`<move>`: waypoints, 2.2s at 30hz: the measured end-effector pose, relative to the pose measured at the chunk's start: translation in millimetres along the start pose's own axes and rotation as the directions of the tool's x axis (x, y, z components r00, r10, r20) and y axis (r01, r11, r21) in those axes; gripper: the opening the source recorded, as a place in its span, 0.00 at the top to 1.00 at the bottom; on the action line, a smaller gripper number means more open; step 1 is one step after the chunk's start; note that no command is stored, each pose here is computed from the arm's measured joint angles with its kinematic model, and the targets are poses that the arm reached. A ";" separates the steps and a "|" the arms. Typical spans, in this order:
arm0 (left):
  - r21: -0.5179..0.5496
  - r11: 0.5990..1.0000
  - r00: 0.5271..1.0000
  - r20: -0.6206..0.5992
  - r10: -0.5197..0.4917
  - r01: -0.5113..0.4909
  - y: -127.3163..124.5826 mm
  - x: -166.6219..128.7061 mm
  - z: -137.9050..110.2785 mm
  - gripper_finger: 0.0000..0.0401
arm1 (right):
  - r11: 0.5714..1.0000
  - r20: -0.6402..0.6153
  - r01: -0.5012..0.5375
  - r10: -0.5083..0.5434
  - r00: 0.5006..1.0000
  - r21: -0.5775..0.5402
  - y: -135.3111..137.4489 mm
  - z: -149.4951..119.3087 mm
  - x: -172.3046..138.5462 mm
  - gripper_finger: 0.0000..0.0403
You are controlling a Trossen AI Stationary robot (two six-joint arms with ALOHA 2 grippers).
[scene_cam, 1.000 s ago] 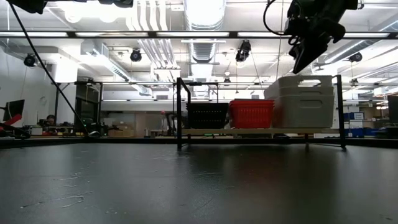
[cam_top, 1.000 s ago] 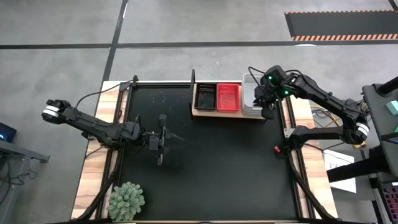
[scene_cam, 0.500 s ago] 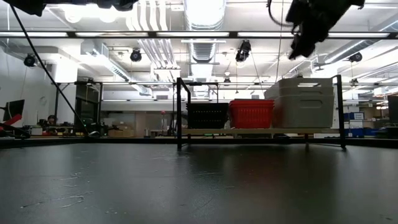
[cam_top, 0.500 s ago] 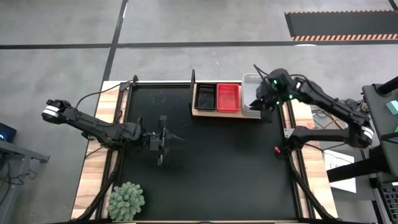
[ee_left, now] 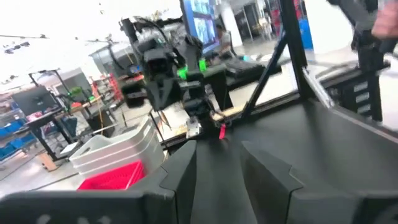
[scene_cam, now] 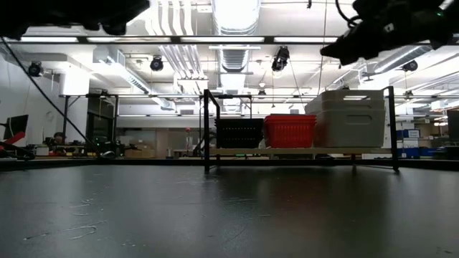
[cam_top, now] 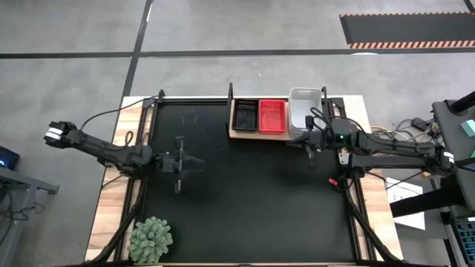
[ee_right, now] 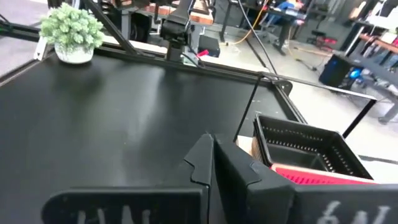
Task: Stack baskets on shelf by color
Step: Return to Home Position
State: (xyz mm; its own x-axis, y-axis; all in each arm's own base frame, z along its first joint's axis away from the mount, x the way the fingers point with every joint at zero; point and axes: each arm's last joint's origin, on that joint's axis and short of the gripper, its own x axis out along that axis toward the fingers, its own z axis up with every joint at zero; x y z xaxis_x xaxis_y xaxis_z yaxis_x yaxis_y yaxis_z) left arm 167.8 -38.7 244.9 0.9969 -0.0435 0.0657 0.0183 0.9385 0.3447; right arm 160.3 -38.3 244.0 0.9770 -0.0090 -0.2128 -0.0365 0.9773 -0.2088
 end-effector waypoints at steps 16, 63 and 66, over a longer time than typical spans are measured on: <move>-0.093 0.994 0.983 0.171 0.070 -0.054 -4.2 -48.7 -41.3 0.73 | 0.996 0.176 0.037 -0.023 0.984 -0.077 23.5 -34.6 -41.0 0.98; -0.237 0.961 0.985 0.056 0.163 -0.145 -6.7 -48.1 -58.0 0.73 | 0.998 0.346 0.004 0.017 0.938 -0.060 35.2 -67.0 -41.8 0.98; -0.233 0.962 0.986 0.044 0.158 -0.143 -7.4 -47.1 -59.3 0.73 | 0.997 0.346 0.010 0.017 0.938 -0.076 35.2 -67.0 -41.8 0.98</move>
State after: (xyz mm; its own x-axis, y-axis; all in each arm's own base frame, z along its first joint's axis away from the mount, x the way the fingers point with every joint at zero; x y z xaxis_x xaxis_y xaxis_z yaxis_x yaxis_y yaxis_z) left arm 125.3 -23.3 183.8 0.9829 0.0901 0.1605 -0.1076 0.9887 0.1040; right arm 104.1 -17.7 181.6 0.9885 0.0819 0.1271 -0.0430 0.9582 -0.2828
